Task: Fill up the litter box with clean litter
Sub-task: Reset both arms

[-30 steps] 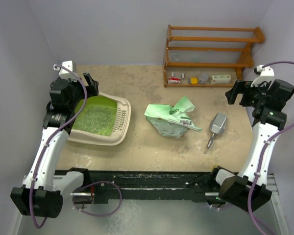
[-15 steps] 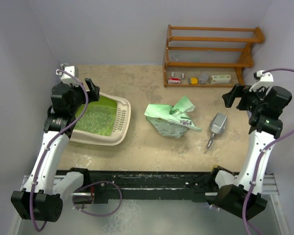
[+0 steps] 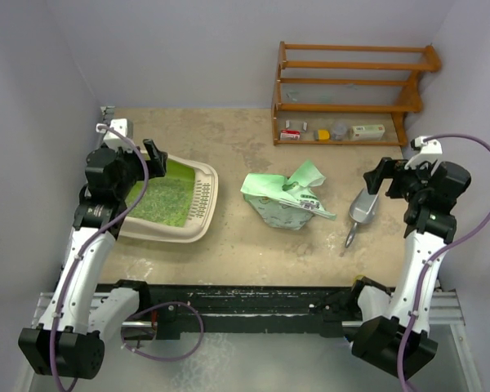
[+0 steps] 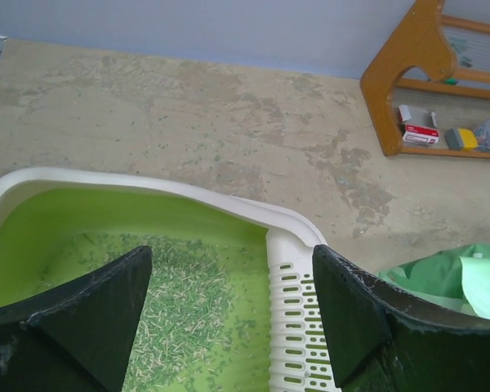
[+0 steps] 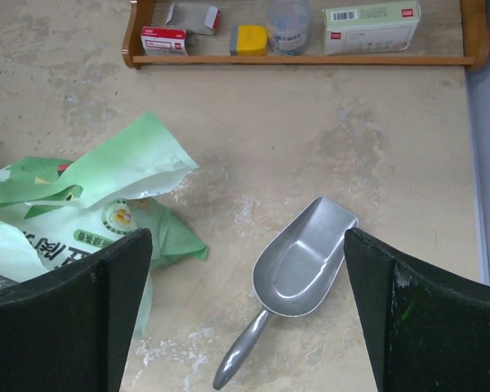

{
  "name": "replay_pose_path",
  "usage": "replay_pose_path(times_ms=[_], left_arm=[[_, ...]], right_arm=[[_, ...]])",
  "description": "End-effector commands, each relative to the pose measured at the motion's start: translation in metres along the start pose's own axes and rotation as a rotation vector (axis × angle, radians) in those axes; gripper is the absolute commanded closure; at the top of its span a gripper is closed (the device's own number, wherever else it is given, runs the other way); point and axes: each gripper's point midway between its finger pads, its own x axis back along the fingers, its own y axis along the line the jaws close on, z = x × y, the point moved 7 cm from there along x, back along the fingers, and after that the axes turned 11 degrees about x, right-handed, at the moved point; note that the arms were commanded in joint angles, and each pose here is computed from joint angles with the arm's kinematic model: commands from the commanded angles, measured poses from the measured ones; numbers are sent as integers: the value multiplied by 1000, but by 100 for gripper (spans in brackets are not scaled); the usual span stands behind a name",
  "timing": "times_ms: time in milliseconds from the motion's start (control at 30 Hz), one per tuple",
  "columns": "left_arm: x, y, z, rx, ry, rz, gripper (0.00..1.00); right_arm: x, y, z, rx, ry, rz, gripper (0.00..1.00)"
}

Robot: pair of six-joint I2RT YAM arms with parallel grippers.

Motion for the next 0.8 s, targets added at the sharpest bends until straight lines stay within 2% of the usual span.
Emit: replay_pose_path(times_ms=[0, 200, 767], left_arm=[[11, -13, -17, -34, -97, 105, 24], [8, -12, -11, -33, -65, 106, 24], [5, -13, -8, -26, -43, 119, 24]], right_arm=[[2, -5, -16, 65, -56, 15, 0], [-7, -2, -9, 46, -28, -52, 0], [-6, -1, -8, 70, -27, -72, 0]])
